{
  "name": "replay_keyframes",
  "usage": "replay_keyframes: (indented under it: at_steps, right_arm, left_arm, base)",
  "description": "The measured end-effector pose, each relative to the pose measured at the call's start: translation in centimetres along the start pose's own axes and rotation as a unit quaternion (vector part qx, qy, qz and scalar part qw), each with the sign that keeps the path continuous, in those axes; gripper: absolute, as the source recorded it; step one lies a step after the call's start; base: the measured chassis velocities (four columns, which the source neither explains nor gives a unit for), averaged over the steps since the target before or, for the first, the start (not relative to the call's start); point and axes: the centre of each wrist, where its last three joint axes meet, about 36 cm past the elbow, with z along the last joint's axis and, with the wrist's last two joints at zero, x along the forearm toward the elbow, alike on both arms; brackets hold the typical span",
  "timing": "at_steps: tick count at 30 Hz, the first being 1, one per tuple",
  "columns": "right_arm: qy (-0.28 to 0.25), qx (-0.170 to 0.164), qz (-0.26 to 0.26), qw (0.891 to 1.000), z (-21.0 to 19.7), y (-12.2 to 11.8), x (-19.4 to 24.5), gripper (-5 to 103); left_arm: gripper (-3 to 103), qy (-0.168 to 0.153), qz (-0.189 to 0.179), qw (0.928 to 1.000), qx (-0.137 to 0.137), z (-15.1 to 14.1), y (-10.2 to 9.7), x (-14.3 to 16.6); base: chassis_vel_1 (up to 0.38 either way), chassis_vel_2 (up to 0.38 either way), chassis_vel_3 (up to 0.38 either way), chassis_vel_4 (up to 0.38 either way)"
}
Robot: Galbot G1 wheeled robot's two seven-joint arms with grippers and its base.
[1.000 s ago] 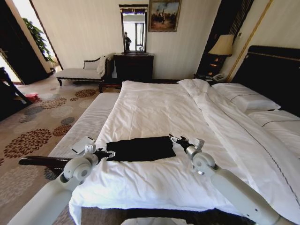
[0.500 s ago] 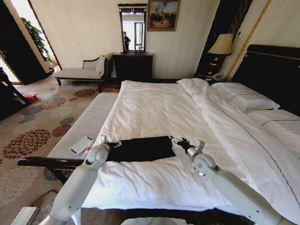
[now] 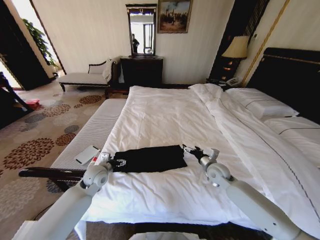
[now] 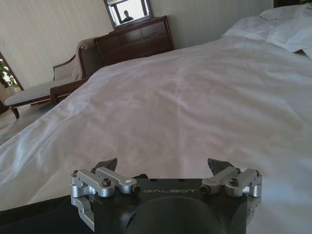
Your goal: Fold the clothes on the bed.
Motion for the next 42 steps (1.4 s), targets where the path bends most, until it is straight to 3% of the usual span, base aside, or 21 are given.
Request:
replay_keyframes:
  at_steps: [5, 9, 11, 13, 16, 18, 19, 21, 22, 25, 26, 29, 36, 42]
  right_arm:
    - [-0.004, 0.002, -0.001, 1.000, -0.3, 0.0, 0.1, 100]
    - [-0.007, 0.002, -0.003, 1.000, -0.5, 0.2, 0.1, 100]
    - [-0.009, -0.004, -0.010, 1.000, -0.7, 0.5, -0.1, 100]
    - [-0.008, -0.008, -0.012, 1.000, -0.8, 0.7, -0.1, 100]
    - [0.014, -0.049, -0.020, 0.998, -1.4, 2.0, -0.1, 100]
    - [0.018, -0.055, -0.019, 0.998, -1.5, 2.3, -0.1, 100]
    - [0.039, -0.075, -0.022, 0.996, -1.8, 3.6, -0.4, 100]
    - [0.044, -0.077, -0.023, 0.996, -1.8, 3.9, -0.5, 100]
    - [0.055, -0.079, -0.027, 0.995, -1.8, 4.6, -0.9, 100]
    - [0.073, -0.077, -0.033, 0.994, -1.1, 5.4, -1.8, 100]
    - [0.073, -0.077, -0.033, 0.994, -1.1, 5.4, -1.8, 100]
    - [0.079, -0.078, -0.039, 0.993, -0.6, 6.2, -3.4, 100]
    - [0.043, -0.075, -0.063, 0.994, -1.6, 6.8, -4.7, 100]
    - [0.053, -0.065, -0.065, 0.994, -1.3, 7.4, -5.3, 100]
  left_arm:
    - [100, 0.005, -0.007, 0.9996, -0.028, 0.5, 0.7, 1.5]
    - [100, -0.009, -0.007, 0.9996, -0.026, -0.4, 1.0, 2.2]
    - [100, -0.037, -0.001, 0.9993, -0.009, -2.0, 1.2, 3.1]
    - [100, -0.045, 0.001, 0.9990, -0.005, -2.5, 1.2, 3.3]
    - [100, -0.094, 0.013, 0.9950, 0.031, -5.6, 1.5, 4.5]
    - [100, -0.100, 0.013, 0.9942, 0.037, -6.0, 1.7, 4.6]
    - [100, -0.128, 0.010, 0.9891, 0.073, -7.9, 2.7, 5.0]
    - [100, -0.137, 0.007, 0.9870, 0.085, -8.4, 3.2, 5.1]
    - [100, -0.155, -0.002, 0.9819, 0.110, -9.7, 4.3, 5.1]
    - [100, -0.181, -0.012, 0.9728, 0.144, -11.4, 6.0, 5.3]
    - [100, -0.181, -0.012, 0.9728, 0.144, -11.4, 6.0, 5.3]
    - [100, -0.205, -0.014, 0.9640, 0.169, -12.8, 7.4, 5.9]
    - [100, -0.223, -0.031, 0.9554, 0.191, -13.7, 9.4, 6.5]
    - [100, -0.234, -0.032, 0.9514, 0.197, -14.3, 10.1, 7.1]
  base:
    - [0.000, 0.000, 0.000, 0.000]
    - [0.000, 0.000, 0.000, 0.000]
    - [0.000, 0.000, 0.000, 0.000]
    - [0.000, 0.000, 0.000, 0.000]
    - [0.000, 0.000, 0.000, 0.000]
    - [0.000, 0.000, 0.000, 0.000]
    - [0.000, 0.000, 0.000, 0.000]
    - [0.000, 0.000, 0.000, 0.000]
    - [0.000, 0.000, 0.000, 0.000]
    - [0.000, 0.000, 0.000, 0.000]
    - [0.000, 0.000, 0.000, 0.000]
    - [0.000, 0.000, 0.000, 0.000]
    - [0.000, 0.000, 0.000, 0.000]
    - [0.000, 0.000, 0.000, 0.000]
